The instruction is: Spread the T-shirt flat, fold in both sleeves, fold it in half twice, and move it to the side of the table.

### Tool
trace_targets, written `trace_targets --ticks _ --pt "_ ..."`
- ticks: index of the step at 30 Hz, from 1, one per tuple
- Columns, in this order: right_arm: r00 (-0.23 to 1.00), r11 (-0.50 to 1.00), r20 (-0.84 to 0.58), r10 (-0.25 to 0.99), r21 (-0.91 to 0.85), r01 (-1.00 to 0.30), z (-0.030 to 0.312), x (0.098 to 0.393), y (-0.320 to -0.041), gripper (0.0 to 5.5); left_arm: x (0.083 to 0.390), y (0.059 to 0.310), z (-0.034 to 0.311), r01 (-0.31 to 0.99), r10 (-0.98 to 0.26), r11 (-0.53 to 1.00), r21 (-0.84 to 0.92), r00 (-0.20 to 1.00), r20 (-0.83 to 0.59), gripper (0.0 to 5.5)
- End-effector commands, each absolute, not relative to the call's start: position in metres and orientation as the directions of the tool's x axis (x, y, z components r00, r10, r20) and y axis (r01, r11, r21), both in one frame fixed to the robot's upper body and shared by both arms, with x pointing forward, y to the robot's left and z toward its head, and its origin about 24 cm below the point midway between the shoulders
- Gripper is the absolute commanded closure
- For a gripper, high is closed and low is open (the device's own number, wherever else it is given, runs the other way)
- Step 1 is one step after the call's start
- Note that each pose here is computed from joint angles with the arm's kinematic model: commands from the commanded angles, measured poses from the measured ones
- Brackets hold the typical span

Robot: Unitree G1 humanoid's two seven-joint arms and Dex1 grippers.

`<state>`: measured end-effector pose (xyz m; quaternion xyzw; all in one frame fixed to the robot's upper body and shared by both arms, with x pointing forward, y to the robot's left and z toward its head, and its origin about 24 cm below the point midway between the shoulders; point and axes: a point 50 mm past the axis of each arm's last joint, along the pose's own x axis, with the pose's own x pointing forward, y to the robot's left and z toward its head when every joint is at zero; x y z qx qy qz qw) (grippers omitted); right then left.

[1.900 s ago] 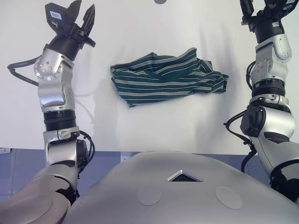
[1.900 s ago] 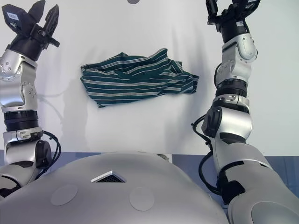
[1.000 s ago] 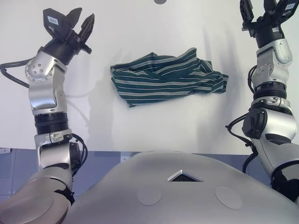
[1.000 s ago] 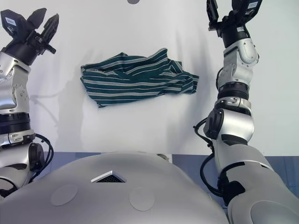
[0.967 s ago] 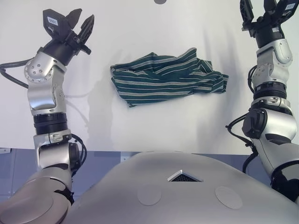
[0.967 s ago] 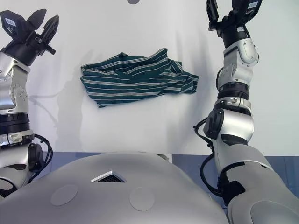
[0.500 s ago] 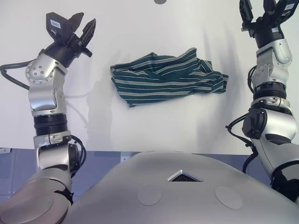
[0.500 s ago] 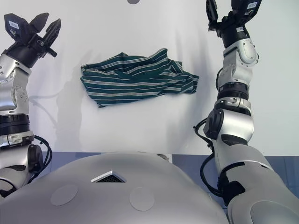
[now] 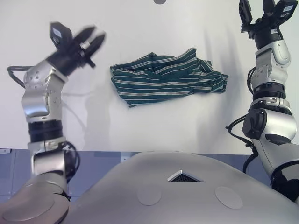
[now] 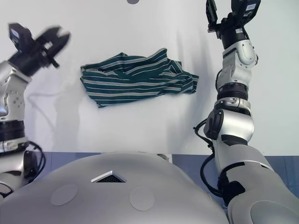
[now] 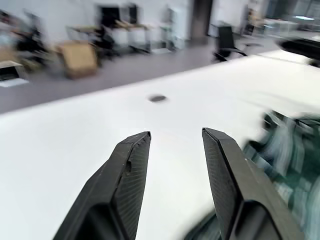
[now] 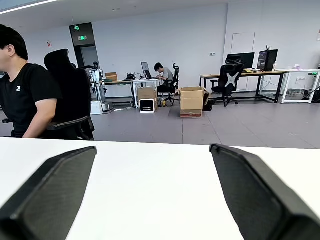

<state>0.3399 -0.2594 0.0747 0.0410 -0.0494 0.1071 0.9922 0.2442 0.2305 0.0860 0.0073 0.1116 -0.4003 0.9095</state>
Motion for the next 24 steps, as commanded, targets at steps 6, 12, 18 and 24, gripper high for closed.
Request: trace_targets --ticks 6,12,18,24 --pt "0.97 0.972 0.089 0.225 0.047 -0.23 0.072 0.34 -0.256 1.25 0.236 0.228 0.059 0.848 -0.751 0.518 -0.113 0.387 -0.535 4.06" --pt "0.969 0.971 0.087 0.231 0.044 -0.235 0.072 0.341 -0.253 1.25 0.237 0.23 0.06 0.84 -0.755 0.531 -0.111 0.41 -0.512 5.22" --pt "0.752 0.768 -0.155 0.641 0.106 -0.632 0.061 0.311 -0.262 1.25 0.231 0.231 0.076 0.846 -0.805 0.513 -0.143 0.417 -0.421 5.47" --pt "0.378 0.525 -0.407 0.832 0.356 -0.773 0.072 0.267 -0.298 1.25 0.224 0.231 0.088 0.845 -0.827 0.511 -0.155 0.434 -0.358 5.47"
